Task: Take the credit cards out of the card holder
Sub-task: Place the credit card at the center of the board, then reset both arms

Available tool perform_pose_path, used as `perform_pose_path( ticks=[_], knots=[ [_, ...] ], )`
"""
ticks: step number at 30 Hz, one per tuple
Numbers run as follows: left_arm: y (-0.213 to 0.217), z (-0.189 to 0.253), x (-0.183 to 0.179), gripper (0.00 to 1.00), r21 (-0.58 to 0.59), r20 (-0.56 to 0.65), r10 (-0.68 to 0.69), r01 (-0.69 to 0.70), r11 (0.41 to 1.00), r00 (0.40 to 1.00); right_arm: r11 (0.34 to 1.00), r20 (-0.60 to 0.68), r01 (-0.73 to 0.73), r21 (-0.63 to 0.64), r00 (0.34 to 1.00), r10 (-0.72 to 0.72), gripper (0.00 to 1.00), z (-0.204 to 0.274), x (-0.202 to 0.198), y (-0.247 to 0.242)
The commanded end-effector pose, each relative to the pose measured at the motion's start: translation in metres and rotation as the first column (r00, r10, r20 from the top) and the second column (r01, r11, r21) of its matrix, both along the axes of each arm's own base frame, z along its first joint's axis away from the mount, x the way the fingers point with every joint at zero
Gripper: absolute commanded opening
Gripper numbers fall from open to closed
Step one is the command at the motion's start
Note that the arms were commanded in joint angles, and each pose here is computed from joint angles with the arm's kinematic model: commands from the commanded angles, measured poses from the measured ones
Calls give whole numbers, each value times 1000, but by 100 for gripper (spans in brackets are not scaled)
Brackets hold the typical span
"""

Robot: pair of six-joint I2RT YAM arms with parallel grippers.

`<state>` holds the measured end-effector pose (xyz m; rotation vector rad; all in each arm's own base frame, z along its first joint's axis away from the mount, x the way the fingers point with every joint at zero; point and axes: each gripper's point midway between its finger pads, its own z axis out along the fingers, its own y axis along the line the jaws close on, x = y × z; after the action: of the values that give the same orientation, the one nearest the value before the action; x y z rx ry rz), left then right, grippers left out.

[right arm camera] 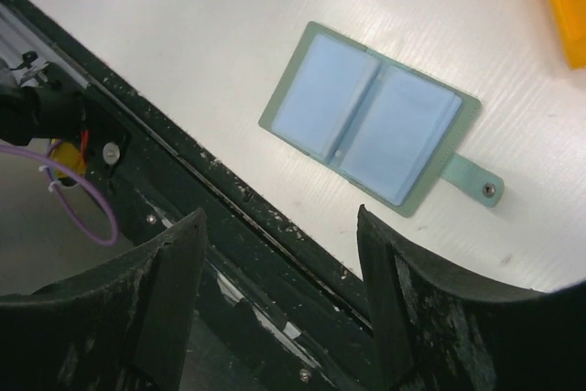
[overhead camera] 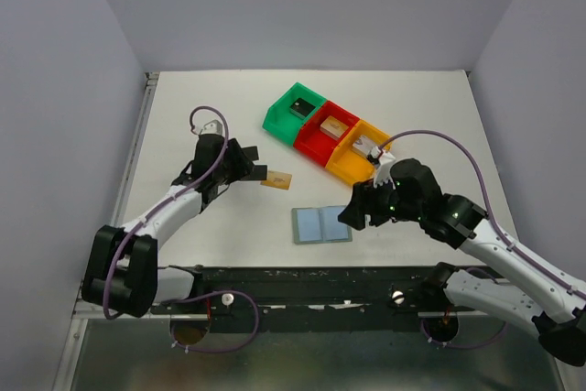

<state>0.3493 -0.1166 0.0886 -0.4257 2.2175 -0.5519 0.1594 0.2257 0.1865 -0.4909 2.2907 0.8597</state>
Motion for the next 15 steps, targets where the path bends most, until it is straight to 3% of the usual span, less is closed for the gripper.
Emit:
perform_pose_path(
  ticks=[1,2,3,4,10,15],
  knots=[
    [14,35,-21,69,129,48,147,-152,980,988,994,51,100,-46,994,-97,75,-9,7,-21],
    [17,38,-27,76,139,42,169,-174,975,985,990,67,131,-53,990,-128,76,-10,10,-27],
    [22,42,-33,77,144,39,191,-195,970,981,986,86,159,-52,984,-155,77,-8,11,-33],
    [27,42,-40,87,156,19,215,-215,964,976,976,106,207,-63,974,-200,77,-8,15,-42],
    [46,39,-76,90,249,-113,266,-232,940,957,906,192,415,-86,899,-394,79,-9,21,-88],
    [42,47,-87,92,221,-95,216,-191,956,972,862,224,501,-79,852,-474,81,-12,18,-112]
  ],
)
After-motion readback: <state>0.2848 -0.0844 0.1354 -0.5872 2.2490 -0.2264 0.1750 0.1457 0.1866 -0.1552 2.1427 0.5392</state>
